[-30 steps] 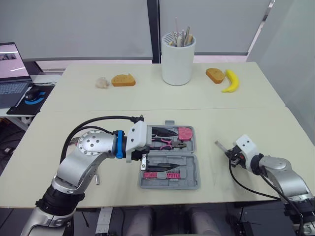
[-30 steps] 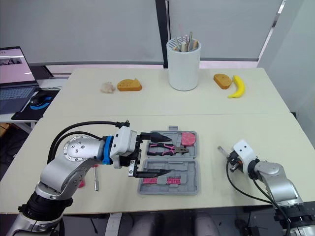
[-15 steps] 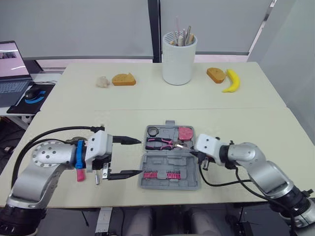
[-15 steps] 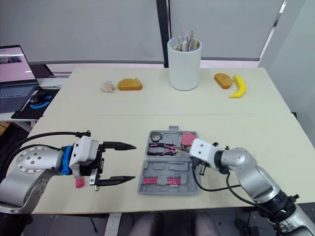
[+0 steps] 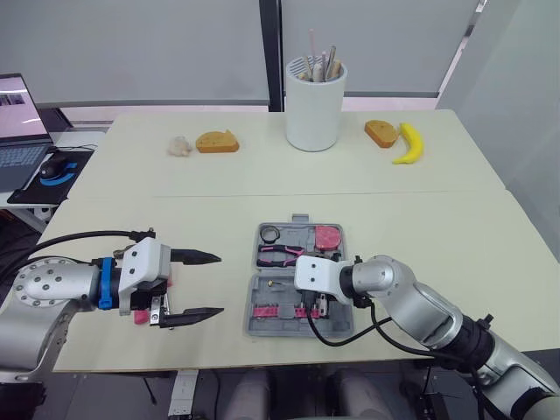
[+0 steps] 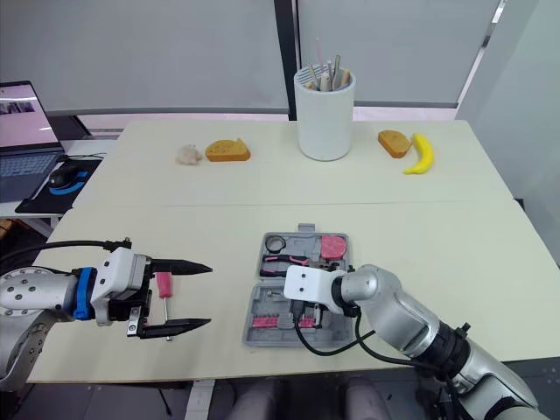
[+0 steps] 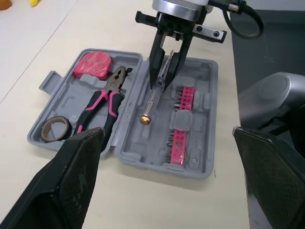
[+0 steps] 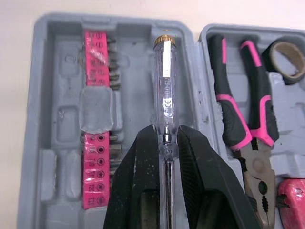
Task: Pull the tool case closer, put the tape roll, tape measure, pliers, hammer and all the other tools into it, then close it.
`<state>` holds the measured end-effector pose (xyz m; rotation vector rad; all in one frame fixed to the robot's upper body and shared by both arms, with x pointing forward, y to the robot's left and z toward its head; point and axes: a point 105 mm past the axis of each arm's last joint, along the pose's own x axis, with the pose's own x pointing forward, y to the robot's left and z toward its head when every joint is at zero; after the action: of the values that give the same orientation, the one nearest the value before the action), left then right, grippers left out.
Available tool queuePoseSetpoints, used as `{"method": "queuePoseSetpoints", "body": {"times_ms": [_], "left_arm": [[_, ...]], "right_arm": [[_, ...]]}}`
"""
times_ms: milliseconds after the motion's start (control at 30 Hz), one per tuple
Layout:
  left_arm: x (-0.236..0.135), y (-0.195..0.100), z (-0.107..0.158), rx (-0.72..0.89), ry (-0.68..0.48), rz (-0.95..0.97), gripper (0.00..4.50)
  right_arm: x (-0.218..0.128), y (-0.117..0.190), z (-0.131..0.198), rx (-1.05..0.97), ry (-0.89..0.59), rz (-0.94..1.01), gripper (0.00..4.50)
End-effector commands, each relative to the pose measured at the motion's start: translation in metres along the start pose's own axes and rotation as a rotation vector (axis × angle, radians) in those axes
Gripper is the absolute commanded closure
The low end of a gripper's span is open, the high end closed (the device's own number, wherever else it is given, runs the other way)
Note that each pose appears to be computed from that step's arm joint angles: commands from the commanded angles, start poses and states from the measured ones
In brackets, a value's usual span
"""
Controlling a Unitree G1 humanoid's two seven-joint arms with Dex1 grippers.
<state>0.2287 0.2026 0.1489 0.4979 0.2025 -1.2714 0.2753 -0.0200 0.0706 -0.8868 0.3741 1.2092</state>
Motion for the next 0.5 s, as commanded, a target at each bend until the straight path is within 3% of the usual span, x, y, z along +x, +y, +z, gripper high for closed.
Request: {"method": "queuePoseSetpoints", "body": {"times_ms": [33,500], "left_arm": [[-0.004,-0.001,0.007,0.026,0.009,-0.010,0.00],[-0.006,-0.005,0.002,0.023,0.031,-0.003,0.00]], "right_arm": [[0.008,-0.005,0.017,-0.046,-0.023,-0.015,4.18],[0.029,-0.006,0.025,-0.125,-0.005,-0.055,4.18]]}}
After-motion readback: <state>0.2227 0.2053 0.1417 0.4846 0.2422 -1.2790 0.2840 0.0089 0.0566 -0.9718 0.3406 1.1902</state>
